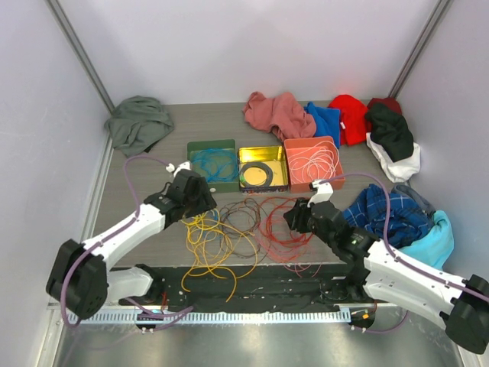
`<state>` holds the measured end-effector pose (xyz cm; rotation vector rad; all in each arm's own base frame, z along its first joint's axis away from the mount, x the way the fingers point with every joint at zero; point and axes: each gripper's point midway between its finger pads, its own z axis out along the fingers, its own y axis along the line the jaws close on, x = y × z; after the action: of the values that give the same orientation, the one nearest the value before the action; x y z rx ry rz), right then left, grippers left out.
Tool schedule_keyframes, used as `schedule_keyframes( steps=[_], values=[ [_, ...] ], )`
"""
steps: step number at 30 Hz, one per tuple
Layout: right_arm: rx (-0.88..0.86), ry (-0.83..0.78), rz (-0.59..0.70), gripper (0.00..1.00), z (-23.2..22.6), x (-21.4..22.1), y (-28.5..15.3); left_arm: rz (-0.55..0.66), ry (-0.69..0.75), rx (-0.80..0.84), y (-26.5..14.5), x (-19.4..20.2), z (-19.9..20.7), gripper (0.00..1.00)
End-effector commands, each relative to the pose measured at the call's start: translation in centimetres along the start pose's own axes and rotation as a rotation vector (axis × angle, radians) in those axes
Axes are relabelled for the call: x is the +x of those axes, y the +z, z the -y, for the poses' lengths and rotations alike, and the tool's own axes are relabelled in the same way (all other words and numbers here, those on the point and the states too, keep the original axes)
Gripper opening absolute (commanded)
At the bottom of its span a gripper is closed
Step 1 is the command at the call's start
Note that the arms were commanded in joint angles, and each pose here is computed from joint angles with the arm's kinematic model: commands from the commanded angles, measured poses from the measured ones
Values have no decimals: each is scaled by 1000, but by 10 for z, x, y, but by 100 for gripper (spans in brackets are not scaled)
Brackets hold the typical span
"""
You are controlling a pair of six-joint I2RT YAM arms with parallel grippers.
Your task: Untangle the cables
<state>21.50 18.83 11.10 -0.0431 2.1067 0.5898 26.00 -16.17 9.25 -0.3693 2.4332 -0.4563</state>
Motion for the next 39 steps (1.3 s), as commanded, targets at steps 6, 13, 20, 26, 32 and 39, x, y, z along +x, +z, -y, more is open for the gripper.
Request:
schedule_keyframes(
  steps=[6,13,20,26,32,39],
  values=[
    [-32,18,66,43,-9,-20,-9,58,-70,-50,40,-6,-4,57],
    [-42,18,51,43,-10,-15,-8,57,-124,-77,62,-2,-6,56],
    [-38,16,50,43,-6,-12,-11,20,-135,-90,78,6,-7,26],
    [-35,19,56,43,-3,-11,-14,109,-126,-8,31,-17,8,3],
    [-53,30,50,43,-8,-8,-9,312,-64,128,-54,-65,32,0],
    [-134,37,57,42,-31,-22,-9,419,7,344,-131,-99,76,0]
  ],
)
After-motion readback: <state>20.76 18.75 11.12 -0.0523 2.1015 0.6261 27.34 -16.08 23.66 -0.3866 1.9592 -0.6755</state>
